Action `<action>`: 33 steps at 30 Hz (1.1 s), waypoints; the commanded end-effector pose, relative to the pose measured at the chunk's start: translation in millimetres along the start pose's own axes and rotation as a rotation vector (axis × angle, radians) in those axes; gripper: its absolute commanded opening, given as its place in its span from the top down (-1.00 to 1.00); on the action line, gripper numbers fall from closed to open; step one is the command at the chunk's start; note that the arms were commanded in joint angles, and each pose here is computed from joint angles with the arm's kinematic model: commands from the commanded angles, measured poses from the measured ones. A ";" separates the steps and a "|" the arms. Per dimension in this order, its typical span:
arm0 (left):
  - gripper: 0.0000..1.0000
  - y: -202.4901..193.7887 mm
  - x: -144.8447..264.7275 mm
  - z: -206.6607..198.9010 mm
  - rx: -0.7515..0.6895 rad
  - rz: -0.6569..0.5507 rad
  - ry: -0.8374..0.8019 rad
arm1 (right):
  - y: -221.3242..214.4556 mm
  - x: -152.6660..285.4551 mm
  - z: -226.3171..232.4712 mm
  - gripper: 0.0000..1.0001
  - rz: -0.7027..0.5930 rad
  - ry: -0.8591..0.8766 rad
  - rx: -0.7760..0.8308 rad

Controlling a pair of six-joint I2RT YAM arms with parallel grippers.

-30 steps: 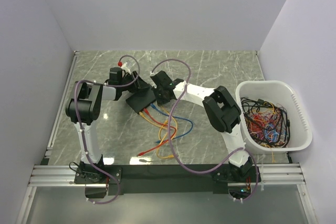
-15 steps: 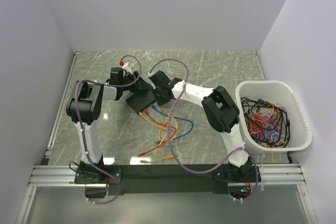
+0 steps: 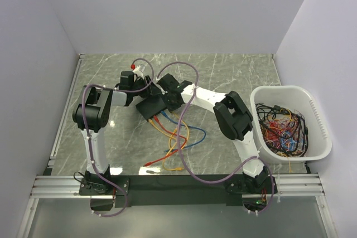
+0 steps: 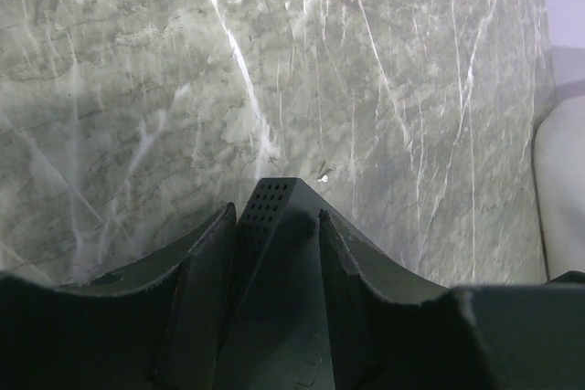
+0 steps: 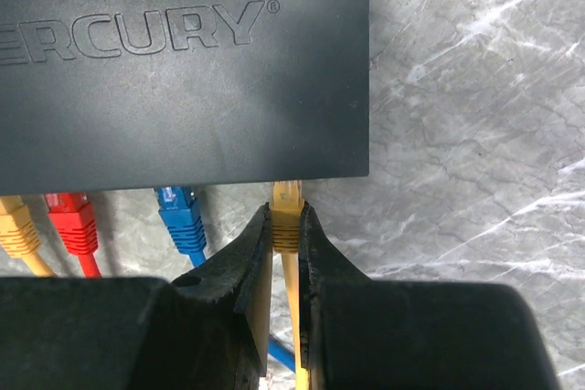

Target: Insert the plug into the switch port

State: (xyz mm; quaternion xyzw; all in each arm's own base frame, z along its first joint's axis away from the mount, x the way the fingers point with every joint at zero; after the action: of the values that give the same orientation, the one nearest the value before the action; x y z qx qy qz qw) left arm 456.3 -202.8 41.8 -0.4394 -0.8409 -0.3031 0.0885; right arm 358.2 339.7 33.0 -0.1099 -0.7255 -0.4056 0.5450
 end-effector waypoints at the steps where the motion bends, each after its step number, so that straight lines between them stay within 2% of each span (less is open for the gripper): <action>1: 0.07 -44.5 -7.5 -9.4 0.022 0.145 -0.038 | 59.1 5.3 7.5 1.00 -0.198 0.022 -0.003; 26: 0.13 -58.9 2.7 -4.1 0.046 0.154 -0.021 | 64.9 28.7 0.1 1.00 -0.301 0.010 -0.035; 33: 0.14 -63.3 7.4 -4.9 0.039 0.151 -0.017 | 53.9 27.5 1.3 1.00 -0.305 0.020 -0.053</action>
State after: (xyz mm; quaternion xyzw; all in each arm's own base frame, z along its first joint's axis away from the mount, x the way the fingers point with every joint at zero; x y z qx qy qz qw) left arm 447.5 -203.7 39.1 -0.4351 -0.8424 -0.3092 0.0733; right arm 351.9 336.7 30.3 -0.0859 -0.7240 -0.4252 0.5363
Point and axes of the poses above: each gripper's point midway between its finger pads, its own x axis back along the fingers, its own z axis along the line the jaws close on, y = z × x, the point moved 1 cm from there along x, back along the fingers, and after that the axes turned 13 degrees about x, right-handed, at the moved point
